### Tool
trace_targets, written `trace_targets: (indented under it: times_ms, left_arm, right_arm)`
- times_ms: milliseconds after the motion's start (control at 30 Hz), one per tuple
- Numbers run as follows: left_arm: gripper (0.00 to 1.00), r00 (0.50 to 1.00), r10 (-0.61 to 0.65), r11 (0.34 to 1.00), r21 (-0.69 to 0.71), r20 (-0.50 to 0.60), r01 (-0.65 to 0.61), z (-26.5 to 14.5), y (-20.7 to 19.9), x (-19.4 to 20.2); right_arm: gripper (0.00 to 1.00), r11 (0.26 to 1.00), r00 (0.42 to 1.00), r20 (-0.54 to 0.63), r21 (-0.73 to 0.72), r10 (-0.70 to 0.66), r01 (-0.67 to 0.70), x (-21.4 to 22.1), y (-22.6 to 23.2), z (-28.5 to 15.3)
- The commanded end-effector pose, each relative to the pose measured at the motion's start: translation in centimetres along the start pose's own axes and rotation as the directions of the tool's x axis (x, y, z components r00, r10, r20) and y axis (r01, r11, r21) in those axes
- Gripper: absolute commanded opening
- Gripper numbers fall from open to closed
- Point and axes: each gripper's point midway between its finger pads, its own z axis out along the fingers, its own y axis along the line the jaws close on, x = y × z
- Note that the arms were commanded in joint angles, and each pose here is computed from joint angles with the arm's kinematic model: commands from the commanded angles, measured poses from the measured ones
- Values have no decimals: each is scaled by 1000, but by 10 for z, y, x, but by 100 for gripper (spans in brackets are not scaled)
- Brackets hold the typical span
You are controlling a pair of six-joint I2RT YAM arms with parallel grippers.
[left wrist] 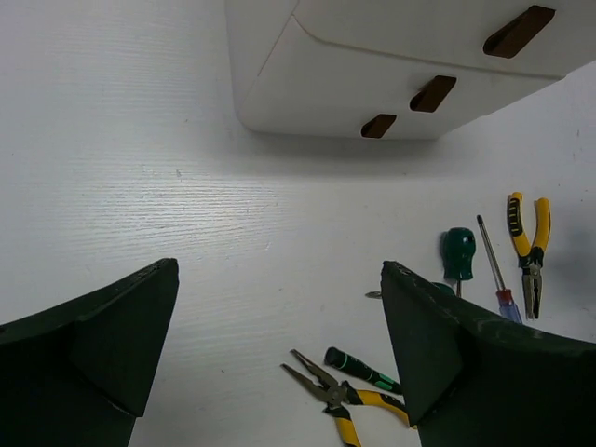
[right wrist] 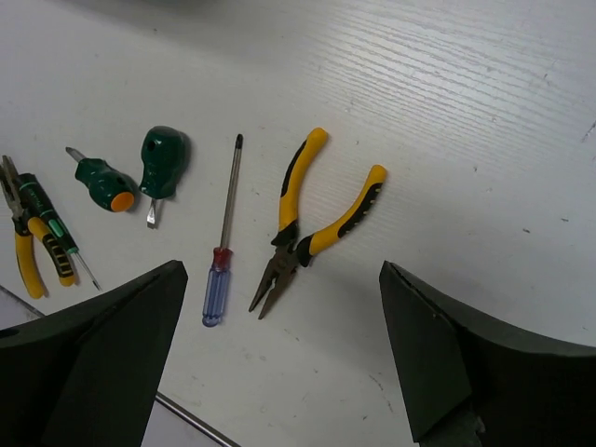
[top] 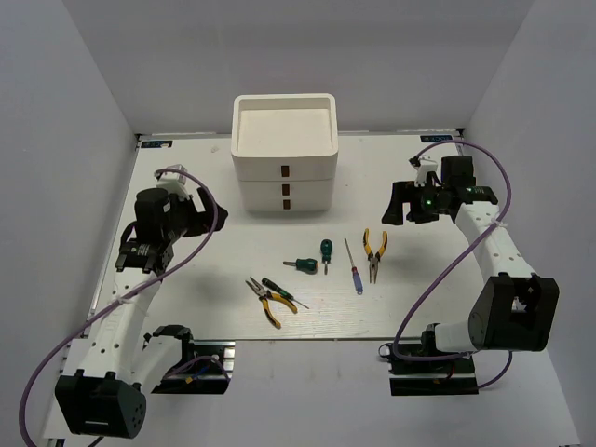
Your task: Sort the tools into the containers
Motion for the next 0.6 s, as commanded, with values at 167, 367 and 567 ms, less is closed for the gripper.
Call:
trace_targets:
  times_ms: [167, 367, 567]
  left_arm:
    - [100, 1000, 28, 996, 83, -6, -27, 4, -13, 1]
    - [0, 998, 52, 981, 187, -46, -43, 21, -28, 8]
    - [7, 990, 125, 946, 307, -60, -101, 43, -51, 11]
  right_arm:
    - [90, 986, 996, -6, -140, -89, 88, 2, 20, -2]
    - [5, 952, 989, -24, -275, -148, 136, 13, 39, -2]
    - [47, 933, 996, -63, -357, -68, 41, 13, 48, 3]
